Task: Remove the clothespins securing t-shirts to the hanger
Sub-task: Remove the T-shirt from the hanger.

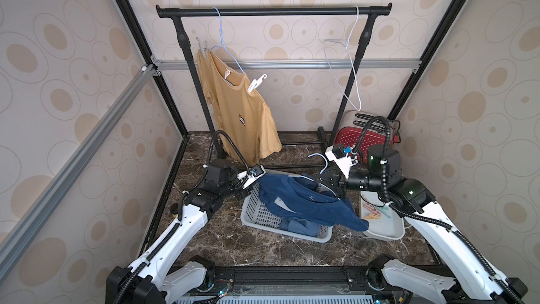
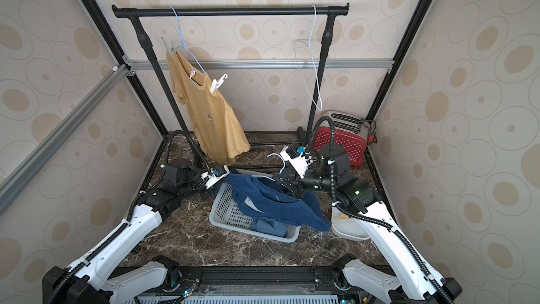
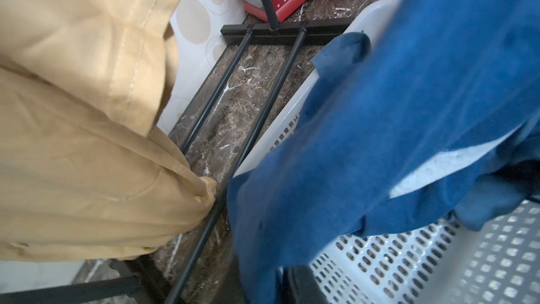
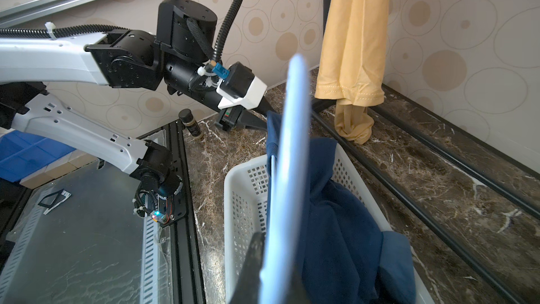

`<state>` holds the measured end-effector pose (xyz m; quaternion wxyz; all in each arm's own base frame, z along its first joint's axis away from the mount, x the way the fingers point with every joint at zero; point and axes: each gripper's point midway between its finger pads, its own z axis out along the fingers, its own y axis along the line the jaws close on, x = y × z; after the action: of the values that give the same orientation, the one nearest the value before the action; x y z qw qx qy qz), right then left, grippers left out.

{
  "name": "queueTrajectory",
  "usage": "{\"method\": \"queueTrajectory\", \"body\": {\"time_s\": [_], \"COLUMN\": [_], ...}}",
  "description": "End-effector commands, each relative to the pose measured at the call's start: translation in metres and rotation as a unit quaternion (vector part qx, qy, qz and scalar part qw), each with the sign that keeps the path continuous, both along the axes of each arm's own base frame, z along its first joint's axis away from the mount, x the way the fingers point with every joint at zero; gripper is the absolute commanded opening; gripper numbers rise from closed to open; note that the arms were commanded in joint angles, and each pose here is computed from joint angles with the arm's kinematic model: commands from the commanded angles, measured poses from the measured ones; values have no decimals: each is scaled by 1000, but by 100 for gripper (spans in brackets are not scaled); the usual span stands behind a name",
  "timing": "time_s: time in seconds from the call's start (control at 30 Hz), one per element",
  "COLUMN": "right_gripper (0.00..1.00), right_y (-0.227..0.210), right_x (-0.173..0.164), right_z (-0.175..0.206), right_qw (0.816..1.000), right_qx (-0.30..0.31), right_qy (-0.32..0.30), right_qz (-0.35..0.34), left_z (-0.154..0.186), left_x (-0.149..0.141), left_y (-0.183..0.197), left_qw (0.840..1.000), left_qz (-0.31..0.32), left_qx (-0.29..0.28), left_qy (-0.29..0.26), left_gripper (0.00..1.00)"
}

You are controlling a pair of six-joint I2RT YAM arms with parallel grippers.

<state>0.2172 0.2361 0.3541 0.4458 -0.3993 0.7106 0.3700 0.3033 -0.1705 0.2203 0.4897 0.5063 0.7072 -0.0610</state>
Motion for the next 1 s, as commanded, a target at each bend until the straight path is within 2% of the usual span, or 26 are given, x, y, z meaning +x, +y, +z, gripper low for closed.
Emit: {"method": "queueTrajectory", "body": {"time_s": [0.0,0.1,0.13,0.33,0.5,0.67,0.97], "right_gripper": [0,0,0,0,0,0,0], "right_y": [-7,-11,-12,-18,-26,-37,-46], "right_x": [-6,-5,-5,-5,-7,-12,-13], "right_z": [19,20,20,29,37,56,87], "right_qw": [999,999,998,994,989,979,965], "right_qx": [6,7,8,32,34,55,93], "right_qy": [-37,-48,-53,-101,-134,-177,-217], "right_qz": [-3,-13,-17,-36,-54,-83,-111], "left_z": [15,20,24,49,60,66,68], "left_x": [10,16,20,38,46,56,59], "left_y": [5,13,17,35,45,68,75], "left_qw": [1000,999,998,985,976,960,953], "left_qz": [15,40,60,144,182,234,253], "left_qx": [-3,-16,-29,-98,-116,-153,-168], "left_qy": [-21,-16,-15,-13,-9,10,21], "left_gripper": [14,1,0,0,0,0,0]}}
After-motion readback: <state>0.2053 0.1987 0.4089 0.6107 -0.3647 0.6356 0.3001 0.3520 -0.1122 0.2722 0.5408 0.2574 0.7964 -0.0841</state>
